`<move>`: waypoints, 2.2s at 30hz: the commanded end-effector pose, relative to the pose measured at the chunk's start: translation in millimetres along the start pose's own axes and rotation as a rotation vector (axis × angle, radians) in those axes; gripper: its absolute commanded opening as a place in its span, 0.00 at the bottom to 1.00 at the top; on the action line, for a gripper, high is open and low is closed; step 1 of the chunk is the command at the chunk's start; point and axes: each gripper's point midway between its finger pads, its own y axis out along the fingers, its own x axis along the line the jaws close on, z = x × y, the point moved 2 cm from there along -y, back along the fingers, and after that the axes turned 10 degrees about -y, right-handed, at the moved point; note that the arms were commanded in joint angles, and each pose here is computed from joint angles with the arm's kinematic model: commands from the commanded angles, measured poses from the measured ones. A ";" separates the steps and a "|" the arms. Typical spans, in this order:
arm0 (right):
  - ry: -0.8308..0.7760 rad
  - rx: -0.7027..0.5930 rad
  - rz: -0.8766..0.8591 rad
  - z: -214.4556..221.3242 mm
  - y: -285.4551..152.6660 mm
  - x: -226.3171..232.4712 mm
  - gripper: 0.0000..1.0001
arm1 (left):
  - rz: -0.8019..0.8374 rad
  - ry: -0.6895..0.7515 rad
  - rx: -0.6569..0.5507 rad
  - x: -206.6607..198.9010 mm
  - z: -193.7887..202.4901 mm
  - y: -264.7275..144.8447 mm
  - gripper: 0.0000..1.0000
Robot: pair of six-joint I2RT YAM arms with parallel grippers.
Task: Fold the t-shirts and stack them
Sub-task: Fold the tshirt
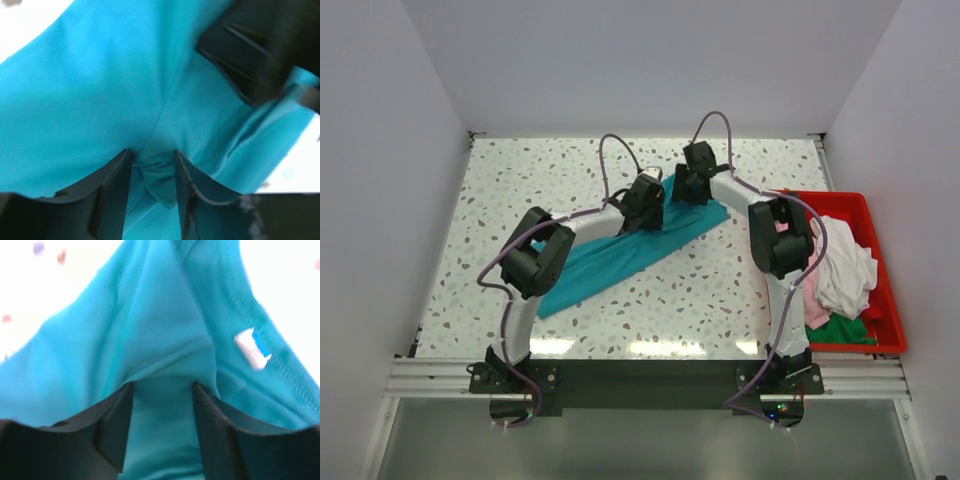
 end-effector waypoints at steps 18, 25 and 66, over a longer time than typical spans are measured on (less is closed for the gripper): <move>-0.047 -0.064 -0.006 -33.2 -35.7 3.9 0.62 | -0.252 -0.060 -0.112 83.0 -42.8 -93.4 0.62; -0.051 -0.002 0.014 -3.3 -21.6 -4.3 0.50 | -0.357 -0.121 -0.071 130.9 -8.1 -110.6 0.59; -0.211 -0.215 -0.104 -137.2 25.2 17.0 0.70 | 0.081 -0.323 0.130 -16.7 91.5 -108.2 0.60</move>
